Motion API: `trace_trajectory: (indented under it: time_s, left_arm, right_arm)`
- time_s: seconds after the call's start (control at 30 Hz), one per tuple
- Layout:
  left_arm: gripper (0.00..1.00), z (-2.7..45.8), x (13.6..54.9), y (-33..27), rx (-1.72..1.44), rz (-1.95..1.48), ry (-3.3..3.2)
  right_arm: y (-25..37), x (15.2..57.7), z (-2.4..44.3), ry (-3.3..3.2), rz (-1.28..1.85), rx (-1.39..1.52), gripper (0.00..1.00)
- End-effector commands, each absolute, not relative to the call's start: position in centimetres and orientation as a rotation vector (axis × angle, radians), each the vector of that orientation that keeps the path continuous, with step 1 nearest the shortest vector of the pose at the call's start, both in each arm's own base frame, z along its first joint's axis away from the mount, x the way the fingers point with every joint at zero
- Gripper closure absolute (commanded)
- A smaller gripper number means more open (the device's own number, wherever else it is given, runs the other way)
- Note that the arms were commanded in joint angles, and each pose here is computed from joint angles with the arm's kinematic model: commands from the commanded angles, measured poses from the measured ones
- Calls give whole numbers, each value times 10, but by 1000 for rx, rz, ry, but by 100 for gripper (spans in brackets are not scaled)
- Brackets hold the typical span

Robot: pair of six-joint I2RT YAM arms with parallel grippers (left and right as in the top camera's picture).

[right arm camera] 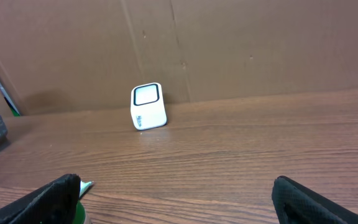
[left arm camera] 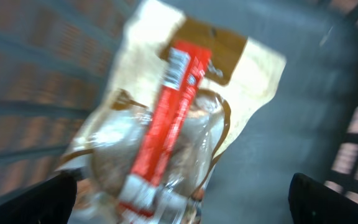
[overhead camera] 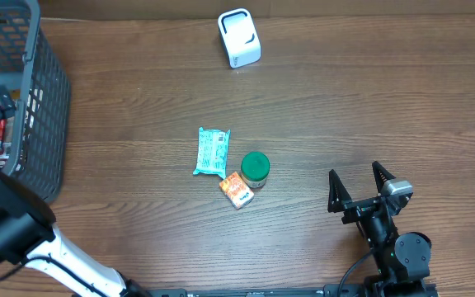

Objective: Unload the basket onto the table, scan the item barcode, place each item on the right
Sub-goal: 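Reach the left gripper back into the grey basket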

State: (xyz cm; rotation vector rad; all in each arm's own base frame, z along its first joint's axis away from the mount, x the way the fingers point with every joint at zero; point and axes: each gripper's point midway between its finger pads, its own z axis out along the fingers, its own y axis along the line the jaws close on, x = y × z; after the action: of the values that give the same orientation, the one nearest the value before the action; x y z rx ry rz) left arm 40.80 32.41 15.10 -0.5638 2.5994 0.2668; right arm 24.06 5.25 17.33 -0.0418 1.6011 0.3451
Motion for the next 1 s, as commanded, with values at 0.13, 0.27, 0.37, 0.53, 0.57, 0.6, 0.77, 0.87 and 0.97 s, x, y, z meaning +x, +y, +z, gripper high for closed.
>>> trace_trajectory:
  time_s: [0.13,0.27,0.37,0.53,0.57,0.6,0.77,0.87,0.97]
  left_arm:
    - [0,53,406,333,-496,246,2798]
    - [0,18,400,329,-506,195,2869]
    - [13,2,395,324,-512,164,2907]
    - [84,6,393,317,-508,139,2928]
    - [86,11,393,317,-517,140,2919]
    - [87,18,394,317,-542,148,2901]
    - [94,90,406,323,-644,223,2721]
    - [96,162,412,320,-745,265,2525]
    - [96,239,410,310,-763,326,2342]
  right_arm:
    - [51,241,170,1604,340,-30,0]
    - [51,241,170,1604,340,-30,0]
    - [51,241,170,1604,340,-30,0]
    - [51,241,170,1604,340,-30,0]
    - [51,241,170,1604,340,-30,0]
    - [51,241,170,1604,340,-30,0]
    - [51,241,170,1604,340,-30,0]
    - [51,241,170,1604,340,-30,0]
    - [51,241,170,1604,340,-30,0]
